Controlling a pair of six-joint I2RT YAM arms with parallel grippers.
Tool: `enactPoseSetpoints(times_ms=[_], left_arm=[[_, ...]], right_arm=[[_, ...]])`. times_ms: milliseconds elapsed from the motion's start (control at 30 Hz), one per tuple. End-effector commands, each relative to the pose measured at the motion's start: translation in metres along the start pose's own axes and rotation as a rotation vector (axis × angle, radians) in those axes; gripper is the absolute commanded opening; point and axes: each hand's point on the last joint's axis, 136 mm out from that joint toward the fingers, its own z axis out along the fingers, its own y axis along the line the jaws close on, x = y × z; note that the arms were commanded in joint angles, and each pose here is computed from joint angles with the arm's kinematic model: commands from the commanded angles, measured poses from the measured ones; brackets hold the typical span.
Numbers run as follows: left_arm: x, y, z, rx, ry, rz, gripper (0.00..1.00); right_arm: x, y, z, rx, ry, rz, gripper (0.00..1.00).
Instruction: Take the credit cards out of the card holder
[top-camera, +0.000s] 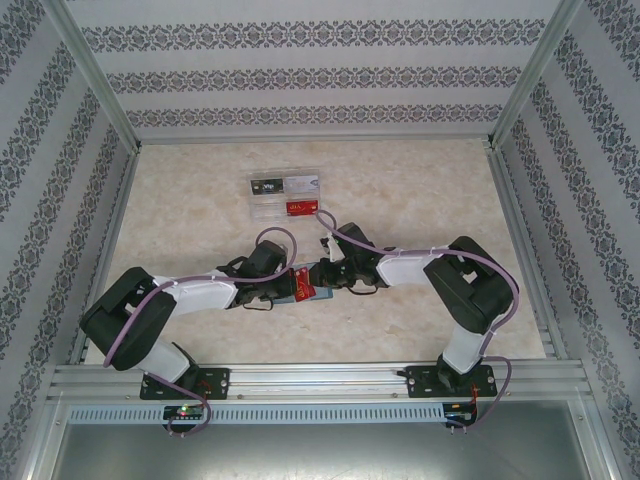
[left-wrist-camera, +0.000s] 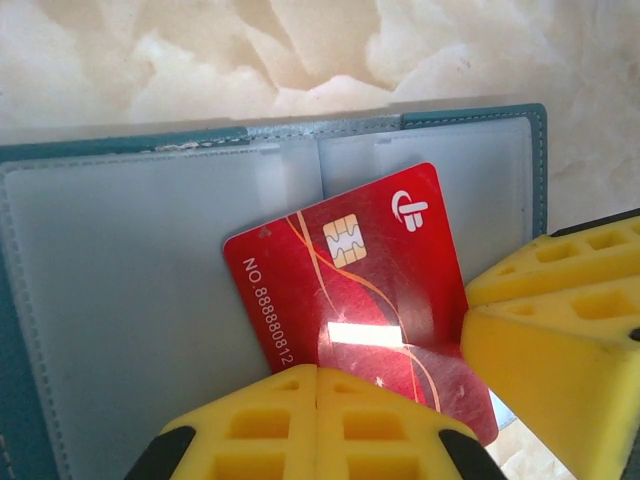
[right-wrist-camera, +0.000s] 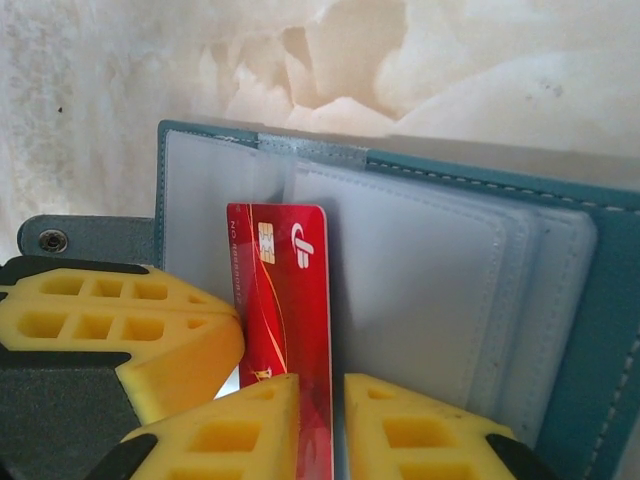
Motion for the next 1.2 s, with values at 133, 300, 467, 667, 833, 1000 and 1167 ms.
enactPoseSetpoints(times_ms=[133,300,467,667,833,1000,1167], left_arm=[[0.006,0.003,0.003,-0.024,0.022,0.009,0.03],[0.001,-0.003,-0.006,-0.009,0.001,0.012,0.03],[-0.010,-0.012,-0.029,0.006,-0.056,0.027,0.08],[-0.021,-0.015,-0.064,0.011,-0.145,0.046,0.13],[-0.026,-0.010,-0.093,0.022,-0.243,0.048,0.30],[-0.025,-0.002,-0.120,0.033,-0.328,0.058,0.60],[-0.020,0.011,-0.138,0.032,-0.388,0.059,0.76]], right_arm=[[-0.003,0.003,0.001,-0.018,0.004,-0.016,0.03],[-0.004,0.004,-0.006,-0.022,-0.014,-0.014,0.00],[-0.008,0.009,-0.021,-0.025,-0.050,-0.024,0.00],[-0.014,0.017,-0.045,0.006,-0.108,-0.085,0.00],[-0.022,0.032,-0.072,0.099,-0.160,-0.272,0.00],[-0.043,0.049,-0.101,0.258,-0.228,-0.530,0.00],[-0.067,0.065,-0.106,0.346,-0.264,-0.815,0.00]])
